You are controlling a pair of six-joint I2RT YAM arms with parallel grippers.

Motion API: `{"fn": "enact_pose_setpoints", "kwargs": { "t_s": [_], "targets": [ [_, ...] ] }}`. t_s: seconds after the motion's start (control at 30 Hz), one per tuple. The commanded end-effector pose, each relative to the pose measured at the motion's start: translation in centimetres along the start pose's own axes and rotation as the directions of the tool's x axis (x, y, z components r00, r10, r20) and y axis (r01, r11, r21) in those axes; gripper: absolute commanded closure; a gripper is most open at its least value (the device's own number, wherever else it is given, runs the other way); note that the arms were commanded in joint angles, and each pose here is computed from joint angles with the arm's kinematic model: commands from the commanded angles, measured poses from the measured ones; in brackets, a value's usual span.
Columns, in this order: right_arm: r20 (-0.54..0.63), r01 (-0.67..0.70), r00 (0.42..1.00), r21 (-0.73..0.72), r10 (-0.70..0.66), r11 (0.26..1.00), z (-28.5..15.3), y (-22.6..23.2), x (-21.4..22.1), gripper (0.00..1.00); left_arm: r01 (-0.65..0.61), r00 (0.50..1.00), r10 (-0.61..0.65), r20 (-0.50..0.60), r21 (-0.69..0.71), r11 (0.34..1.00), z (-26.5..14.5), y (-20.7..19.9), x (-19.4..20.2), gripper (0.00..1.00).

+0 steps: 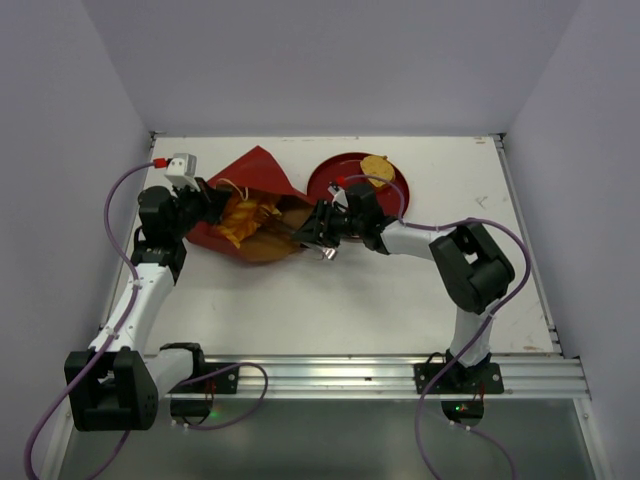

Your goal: Take the fake bread out of the paper bag

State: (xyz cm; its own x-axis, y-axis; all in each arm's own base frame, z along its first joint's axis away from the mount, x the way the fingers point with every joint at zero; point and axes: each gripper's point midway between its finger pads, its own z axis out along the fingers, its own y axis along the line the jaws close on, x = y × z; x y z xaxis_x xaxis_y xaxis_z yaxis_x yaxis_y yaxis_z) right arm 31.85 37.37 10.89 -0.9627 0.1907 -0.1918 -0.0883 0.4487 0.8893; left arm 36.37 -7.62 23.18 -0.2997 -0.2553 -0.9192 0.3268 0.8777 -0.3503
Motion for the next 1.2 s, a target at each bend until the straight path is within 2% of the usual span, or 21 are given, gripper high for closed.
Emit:
{"fn": "enact_pose_setpoints", "kwargs": {
  "t_s": [0.0,0.3,0.47,0.8,0.9,1.17],
  "targets": [
    [0.066,0.041,0.997,-0.031,-0.039,0.999,-0.2,2.4,-2.0,0.49,-0.010,0.999,0.007,0.043,0.056,0.998,-0.2,-1.2,-1.1,0.96],
    [0.079,0.014,0.997,-0.100,-0.006,0.995,0.7,4.7,-3.5,0.49,0.003,0.999,-0.006,0.034,0.091,0.996,-0.1,-1.7,-0.7,0.96],
    [0.077,0.007,0.997,-0.091,0.000,0.996,1.1,4.2,-3.4,0.50,0.005,0.999,-0.008,0.035,0.101,0.995,-0.1,-1.8,-0.7,0.96],
    [0.088,0.037,0.996,-0.095,-0.029,0.995,0.5,4.5,-3.7,0.82,0.005,0.999,-0.008,0.035,0.101,0.995,-0.1,-1.8,-0.6,0.97],
    [0.100,0.041,0.994,-0.101,-0.031,0.994,-0.2,4.7,-4.2,0.99,0.003,0.999,-0.006,0.034,0.092,0.996,-0.1,-1.6,-0.6,0.96],
    [0.123,0.068,0.991,-0.136,-0.051,0.988,-2.7,6.0,-5.0,1.00,-0.005,0.999,0.004,0.044,0.029,1.000,-0.2,-0.6,-0.8,0.96]
  ]
}}
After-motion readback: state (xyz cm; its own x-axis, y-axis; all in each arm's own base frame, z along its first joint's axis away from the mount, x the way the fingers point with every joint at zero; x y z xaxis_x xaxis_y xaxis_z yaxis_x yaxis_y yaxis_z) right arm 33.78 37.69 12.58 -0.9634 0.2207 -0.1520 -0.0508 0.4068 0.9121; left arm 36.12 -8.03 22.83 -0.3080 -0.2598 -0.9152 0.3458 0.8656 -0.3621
